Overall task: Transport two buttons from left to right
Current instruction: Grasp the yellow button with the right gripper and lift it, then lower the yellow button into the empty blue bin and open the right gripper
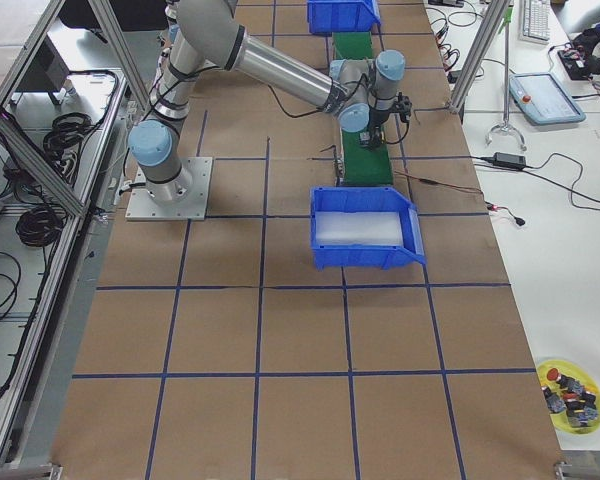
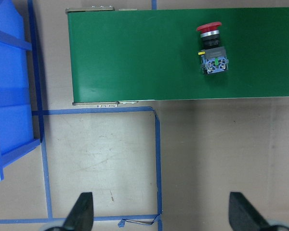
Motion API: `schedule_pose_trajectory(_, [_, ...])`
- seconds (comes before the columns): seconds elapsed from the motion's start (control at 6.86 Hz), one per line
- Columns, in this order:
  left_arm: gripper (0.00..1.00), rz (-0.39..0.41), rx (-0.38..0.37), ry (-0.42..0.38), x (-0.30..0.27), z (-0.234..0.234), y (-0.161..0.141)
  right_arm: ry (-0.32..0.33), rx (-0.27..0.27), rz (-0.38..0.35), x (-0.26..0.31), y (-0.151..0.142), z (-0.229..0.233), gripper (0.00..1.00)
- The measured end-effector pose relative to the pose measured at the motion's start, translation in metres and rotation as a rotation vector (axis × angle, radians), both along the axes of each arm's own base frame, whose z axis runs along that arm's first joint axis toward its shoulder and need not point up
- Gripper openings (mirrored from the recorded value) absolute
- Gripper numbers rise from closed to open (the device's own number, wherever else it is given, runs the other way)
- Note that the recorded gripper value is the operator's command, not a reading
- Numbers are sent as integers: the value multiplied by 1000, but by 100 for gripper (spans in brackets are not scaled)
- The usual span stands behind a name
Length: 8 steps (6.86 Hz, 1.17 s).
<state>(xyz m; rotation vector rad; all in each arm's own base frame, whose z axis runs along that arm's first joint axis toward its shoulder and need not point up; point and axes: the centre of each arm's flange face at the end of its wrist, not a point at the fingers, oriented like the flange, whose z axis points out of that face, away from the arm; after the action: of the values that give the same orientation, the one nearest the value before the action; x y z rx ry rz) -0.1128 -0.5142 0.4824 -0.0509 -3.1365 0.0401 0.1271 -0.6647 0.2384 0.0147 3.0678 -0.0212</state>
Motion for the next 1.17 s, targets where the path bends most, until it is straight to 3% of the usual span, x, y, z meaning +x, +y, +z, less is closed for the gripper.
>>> schedule_pose_trajectory(0.44, [100, -5, 3, -10, 1, -4, 1, 186, -31, -13, -32, -13, 41, 5])
schedule_pose_trajectory(0.58, [100, -5, 6, -7, 1, -7, 3, 210, -28, -44, -61, -20, 73, 5])
schedule_pose_trajectory(0.87, [100, -4, 4, -6, 1, -7, 5, 212, 15, -61, -162, -20, 135, 5])
schedule_pose_trajectory(1.17, [100, -4, 2, -6, 1, -6, 6, 159, 77, -96, -273, 5, 155, 3])
